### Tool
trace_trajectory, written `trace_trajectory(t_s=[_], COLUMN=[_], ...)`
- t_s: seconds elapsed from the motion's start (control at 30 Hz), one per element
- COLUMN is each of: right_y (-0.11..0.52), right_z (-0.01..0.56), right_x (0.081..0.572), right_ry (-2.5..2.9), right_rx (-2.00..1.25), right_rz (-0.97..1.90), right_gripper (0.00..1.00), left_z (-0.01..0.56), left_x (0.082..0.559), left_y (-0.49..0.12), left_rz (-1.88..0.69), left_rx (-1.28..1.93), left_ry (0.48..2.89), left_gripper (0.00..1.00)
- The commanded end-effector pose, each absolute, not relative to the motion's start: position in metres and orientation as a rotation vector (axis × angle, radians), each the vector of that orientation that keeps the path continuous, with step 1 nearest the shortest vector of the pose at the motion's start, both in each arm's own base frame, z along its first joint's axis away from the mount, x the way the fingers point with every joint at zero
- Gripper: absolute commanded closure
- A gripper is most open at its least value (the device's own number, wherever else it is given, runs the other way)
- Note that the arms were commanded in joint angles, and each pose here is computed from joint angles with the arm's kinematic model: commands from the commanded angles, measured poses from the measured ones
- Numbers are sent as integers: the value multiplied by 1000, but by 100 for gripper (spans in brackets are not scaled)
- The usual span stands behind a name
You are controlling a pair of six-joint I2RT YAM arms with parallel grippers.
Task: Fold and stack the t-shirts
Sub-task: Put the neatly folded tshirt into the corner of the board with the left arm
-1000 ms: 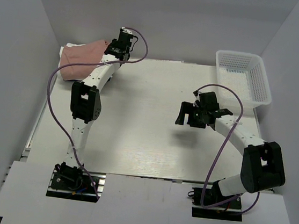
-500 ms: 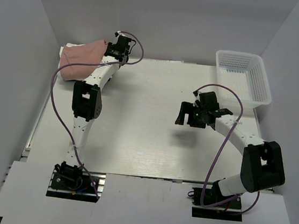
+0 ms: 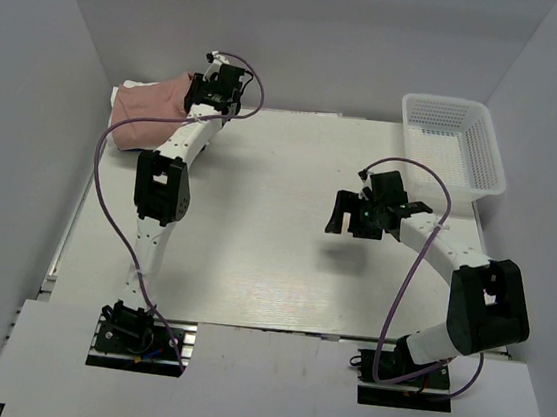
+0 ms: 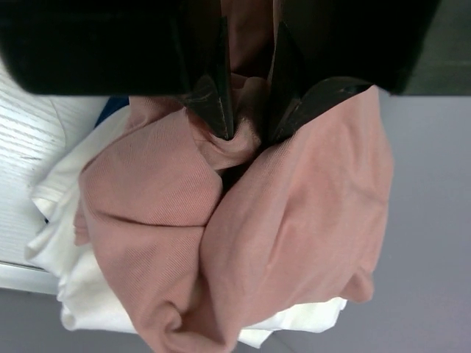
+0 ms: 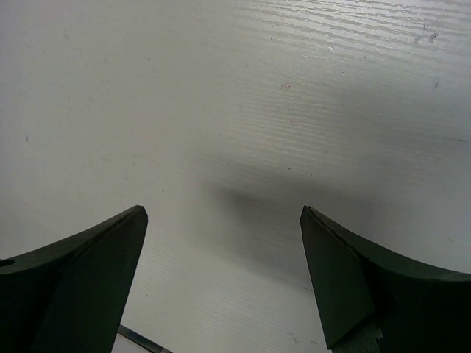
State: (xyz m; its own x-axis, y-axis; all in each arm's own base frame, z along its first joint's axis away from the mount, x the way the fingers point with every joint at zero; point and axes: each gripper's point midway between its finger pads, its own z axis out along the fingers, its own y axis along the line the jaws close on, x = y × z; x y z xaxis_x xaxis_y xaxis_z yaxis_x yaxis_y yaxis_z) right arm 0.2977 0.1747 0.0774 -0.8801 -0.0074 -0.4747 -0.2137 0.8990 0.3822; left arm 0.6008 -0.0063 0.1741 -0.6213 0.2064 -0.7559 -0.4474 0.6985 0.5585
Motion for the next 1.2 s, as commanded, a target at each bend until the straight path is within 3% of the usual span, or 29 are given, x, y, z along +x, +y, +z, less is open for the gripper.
trace_trajectory(t_s=[0.0, 0.27, 0.37, 0.4, 0.53, 0.73, 1.17], right_y=[180, 179, 180, 181, 181, 182, 187], right_z=[92, 87, 87, 87, 89, 92, 104], right_x=[311, 313, 315, 315, 318, 316, 315], right_ry=[2543, 2558, 2558, 2559, 2553, 2550, 2510], right_rx=[-186, -184, -187, -193, -188, -191, -193], right_rz=[613, 610, 615, 617, 628, 641, 677], right_gripper=[9, 9, 9, 9, 9, 9, 9], left_z=[227, 213, 200, 198, 182, 184, 251], left_x=[593, 582, 580, 583, 590, 596, 591], left_y=[9, 32, 32, 30, 9, -8, -40], left_rz=[960, 1139, 1148, 1122, 976, 807, 476], left_rx=[-305, -317, -288, -285, -195, -190, -165], left_ry=[1925, 1941, 1970, 1976, 2054, 2100, 2043], left_gripper=[64, 63, 54, 46, 38, 38, 34])
